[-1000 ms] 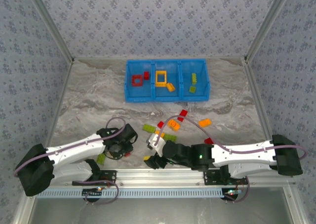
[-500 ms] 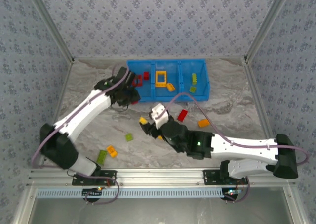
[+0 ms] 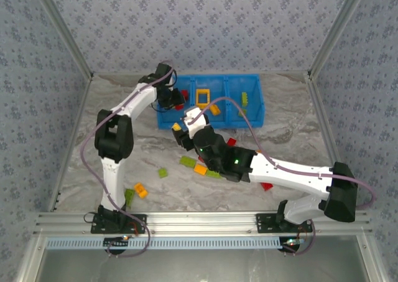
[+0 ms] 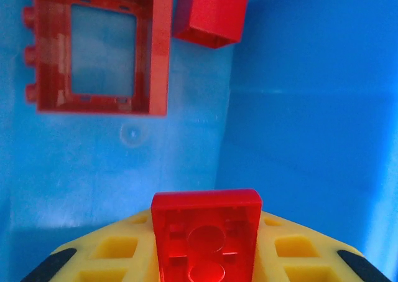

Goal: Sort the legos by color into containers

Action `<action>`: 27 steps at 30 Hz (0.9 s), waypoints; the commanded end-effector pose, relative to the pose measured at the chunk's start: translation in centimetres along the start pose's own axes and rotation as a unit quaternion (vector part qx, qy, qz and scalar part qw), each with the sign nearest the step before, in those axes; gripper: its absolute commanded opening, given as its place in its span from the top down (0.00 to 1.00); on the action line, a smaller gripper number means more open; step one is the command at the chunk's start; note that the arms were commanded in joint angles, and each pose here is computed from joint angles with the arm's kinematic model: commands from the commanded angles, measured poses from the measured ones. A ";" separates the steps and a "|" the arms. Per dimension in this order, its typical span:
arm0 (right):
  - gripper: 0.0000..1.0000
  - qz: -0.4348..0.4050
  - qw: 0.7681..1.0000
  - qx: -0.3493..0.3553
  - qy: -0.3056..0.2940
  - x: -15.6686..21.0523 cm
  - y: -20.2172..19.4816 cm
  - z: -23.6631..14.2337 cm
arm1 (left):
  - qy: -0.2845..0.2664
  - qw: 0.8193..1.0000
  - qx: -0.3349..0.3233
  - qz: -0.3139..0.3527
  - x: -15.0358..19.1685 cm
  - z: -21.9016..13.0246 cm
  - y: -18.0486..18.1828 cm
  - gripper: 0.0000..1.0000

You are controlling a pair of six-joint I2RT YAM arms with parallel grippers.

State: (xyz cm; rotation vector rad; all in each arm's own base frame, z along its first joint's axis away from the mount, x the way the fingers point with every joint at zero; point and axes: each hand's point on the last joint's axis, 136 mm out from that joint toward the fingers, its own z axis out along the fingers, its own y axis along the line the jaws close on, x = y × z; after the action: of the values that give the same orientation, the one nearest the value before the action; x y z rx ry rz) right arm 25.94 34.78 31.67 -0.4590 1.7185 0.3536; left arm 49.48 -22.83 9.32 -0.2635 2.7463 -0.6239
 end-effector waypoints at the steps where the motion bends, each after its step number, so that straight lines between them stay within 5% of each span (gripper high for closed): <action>1: 0.35 0.022 1.000 -0.003 0.005 0.1 0.0 0.3 | -0.007 0.999 0.038 0.024 -1.3 -0.5 -2.2 0.73; 16: 0.35 0.036 0.998 -0.018 0.047 2.6 0.2 0.5 | -0.011 1.000 0.020 0.015 -2.2 -0.5 -1.5 0.42; 22: 0.36 0.010 0.992 -0.078 0.097 6.3 2.6 -0.1 | -0.047 0.998 0.021 0.023 -2.1 -6.5 -2.5 0.40; 27: 0.36 -0.010 0.975 -0.151 0.161 11.9 6.4 -1.1 | -0.086 0.996 0.001 0.000 2.0 -14.1 -0.3 0.40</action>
State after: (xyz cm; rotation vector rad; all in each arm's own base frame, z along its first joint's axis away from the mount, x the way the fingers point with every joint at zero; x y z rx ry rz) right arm 22.40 37.24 24.09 -0.6623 1.8961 0.4968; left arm 46.01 -20.30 14.55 -0.2660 2.6986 -0.5901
